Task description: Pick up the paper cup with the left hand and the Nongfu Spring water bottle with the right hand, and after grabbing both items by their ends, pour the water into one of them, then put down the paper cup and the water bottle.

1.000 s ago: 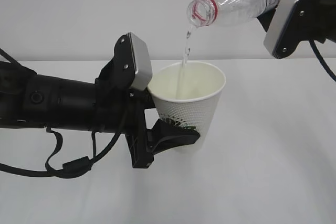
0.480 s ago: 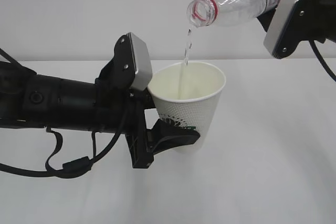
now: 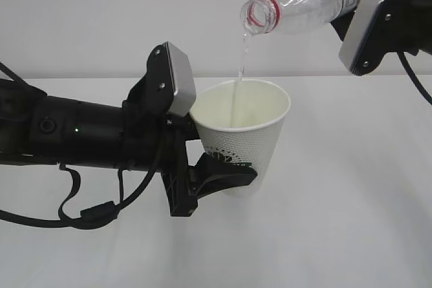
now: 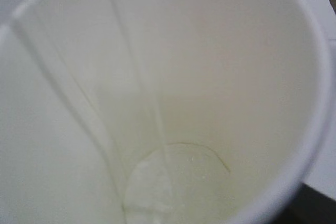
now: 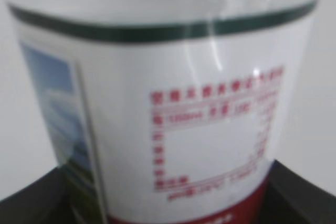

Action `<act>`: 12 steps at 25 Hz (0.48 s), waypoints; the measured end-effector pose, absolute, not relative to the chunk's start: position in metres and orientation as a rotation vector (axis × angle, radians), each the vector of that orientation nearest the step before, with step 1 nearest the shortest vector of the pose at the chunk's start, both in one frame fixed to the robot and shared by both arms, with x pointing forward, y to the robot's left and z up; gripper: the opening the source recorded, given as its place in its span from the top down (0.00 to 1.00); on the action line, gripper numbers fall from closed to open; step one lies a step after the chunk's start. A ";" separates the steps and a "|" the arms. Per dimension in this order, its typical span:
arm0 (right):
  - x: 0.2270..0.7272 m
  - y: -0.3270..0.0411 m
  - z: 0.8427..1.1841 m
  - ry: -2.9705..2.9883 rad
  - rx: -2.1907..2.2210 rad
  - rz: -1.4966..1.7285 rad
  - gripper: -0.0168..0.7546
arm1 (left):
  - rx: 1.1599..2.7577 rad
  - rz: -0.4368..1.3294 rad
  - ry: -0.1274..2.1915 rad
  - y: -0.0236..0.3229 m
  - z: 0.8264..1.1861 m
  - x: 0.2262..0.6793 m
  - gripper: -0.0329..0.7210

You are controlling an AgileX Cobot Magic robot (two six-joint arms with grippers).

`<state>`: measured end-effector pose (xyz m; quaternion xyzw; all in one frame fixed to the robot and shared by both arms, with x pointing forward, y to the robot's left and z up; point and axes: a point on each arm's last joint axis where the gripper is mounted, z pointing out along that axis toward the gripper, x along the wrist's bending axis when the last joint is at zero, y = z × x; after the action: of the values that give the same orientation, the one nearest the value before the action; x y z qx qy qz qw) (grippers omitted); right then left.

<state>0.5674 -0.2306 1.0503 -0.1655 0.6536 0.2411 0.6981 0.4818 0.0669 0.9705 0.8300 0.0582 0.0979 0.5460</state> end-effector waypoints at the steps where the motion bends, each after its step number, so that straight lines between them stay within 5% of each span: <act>1: 0.567 -0.231 1.050 1.457 -0.369 0.538 0.30 | 1.968 0.232 0.138 0.067 0.971 0.482 0.30; 12: 0.567 -0.231 1.050 1.457 -0.369 0.538 0.30 | 1.968 0.232 0.138 0.067 0.971 0.482 0.30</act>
<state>0.5674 -0.2306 1.0503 -0.1655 0.6536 0.2411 0.6981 0.4818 0.0669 0.9705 0.8300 0.0582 0.0979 0.5460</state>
